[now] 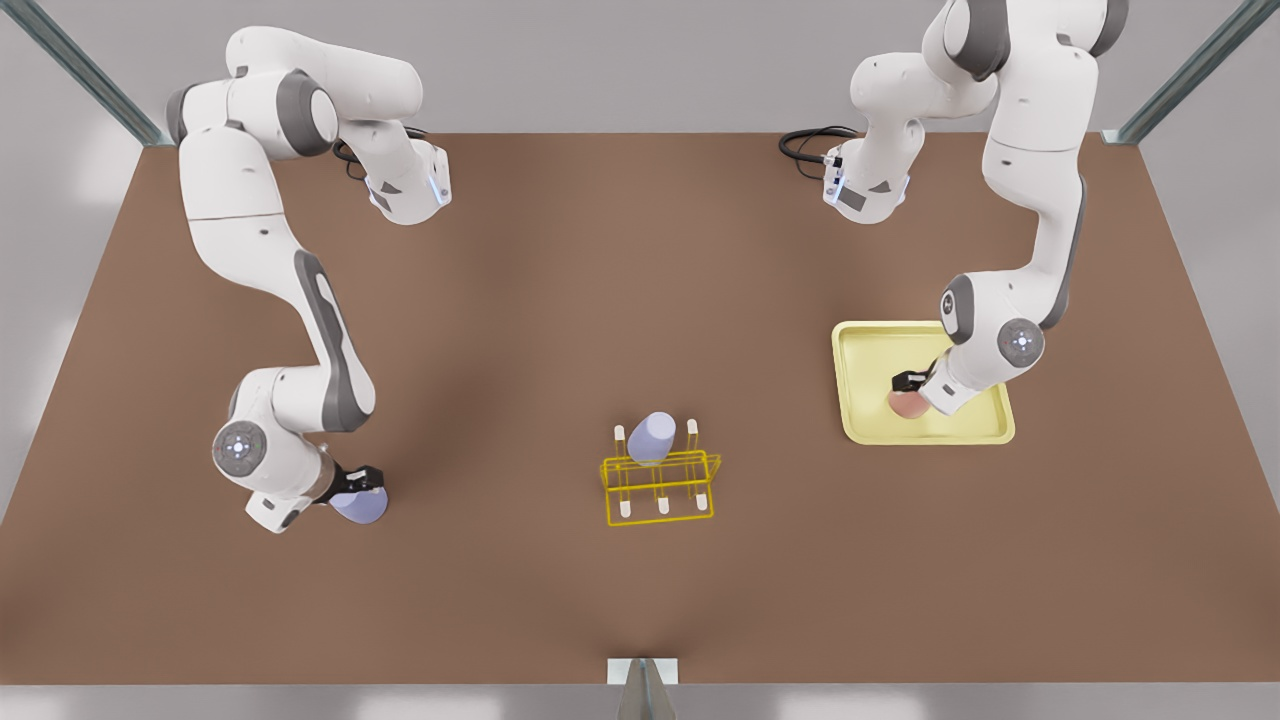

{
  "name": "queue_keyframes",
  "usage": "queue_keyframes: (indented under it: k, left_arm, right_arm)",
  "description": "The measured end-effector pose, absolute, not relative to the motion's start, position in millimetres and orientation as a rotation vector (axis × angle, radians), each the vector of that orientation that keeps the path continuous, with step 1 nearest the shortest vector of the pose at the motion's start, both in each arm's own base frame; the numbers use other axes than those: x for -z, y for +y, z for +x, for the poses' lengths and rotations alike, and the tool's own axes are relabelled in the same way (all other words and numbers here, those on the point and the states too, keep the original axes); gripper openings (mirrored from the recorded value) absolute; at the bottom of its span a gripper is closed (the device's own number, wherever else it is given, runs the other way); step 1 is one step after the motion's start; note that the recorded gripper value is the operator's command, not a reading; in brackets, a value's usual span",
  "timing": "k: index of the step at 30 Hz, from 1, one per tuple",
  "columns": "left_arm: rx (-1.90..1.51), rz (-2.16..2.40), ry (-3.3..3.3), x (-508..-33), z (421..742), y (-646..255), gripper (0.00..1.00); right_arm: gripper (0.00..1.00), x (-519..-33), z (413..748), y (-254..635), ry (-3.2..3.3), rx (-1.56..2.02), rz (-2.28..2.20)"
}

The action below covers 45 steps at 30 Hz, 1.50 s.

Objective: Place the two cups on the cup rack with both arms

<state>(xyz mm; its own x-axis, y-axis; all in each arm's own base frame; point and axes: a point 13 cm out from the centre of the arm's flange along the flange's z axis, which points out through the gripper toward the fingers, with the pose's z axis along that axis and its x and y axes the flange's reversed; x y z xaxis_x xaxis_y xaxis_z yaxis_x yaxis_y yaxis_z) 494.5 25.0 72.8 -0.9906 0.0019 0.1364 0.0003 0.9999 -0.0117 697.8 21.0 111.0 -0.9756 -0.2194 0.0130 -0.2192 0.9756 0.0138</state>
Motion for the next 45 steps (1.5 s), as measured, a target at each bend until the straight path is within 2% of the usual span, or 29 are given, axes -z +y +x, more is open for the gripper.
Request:
queue_keyframes:
  k: [6, 17, 25, 28, 32, 38, 40, 45]
  left_arm:
    - [-0.017, -0.021, -3.010, -73, 496, 21, 0.92]
    - [-0.018, -0.037, -3.012, -75, 497, 19, 0.90]
    - [-0.019, -0.065, -3.008, -78, 497, 11, 0.87]
    - [-0.017, -0.083, -2.998, -73, 496, 5, 0.87]
    - [-0.015, -0.089, -3.000, -73, 496, 3, 0.83]
    - [-0.019, -0.078, -3.029, -99, 504, 6, 0.83]
    - [-0.024, -0.074, -3.050, -126, 519, 5, 0.83]
    - [-0.114, -0.044, -3.095, -209, 586, -24, 0.83]
  right_arm:
    - [1.00, -99, 695, 7, -3.094, -0.084, 0.377]
    - [1.00, -68, 681, 4, -3.068, -0.098, 0.280]
    - [1.00, -68, 684, 6, -3.086, -0.082, 0.212]
    - [0.87, -68, 684, 7, -3.089, -0.079, 0.196]
    - [0.86, -69, 687, 8, -3.096, -0.075, 0.181]
    - [0.82, -70, 688, 9, -3.100, -0.072, 0.164]
    - [0.82, -70, 689, 10, -3.103, -0.070, 0.161]
    - [0.82, -73, 690, 15, -3.107, -0.059, 0.158]
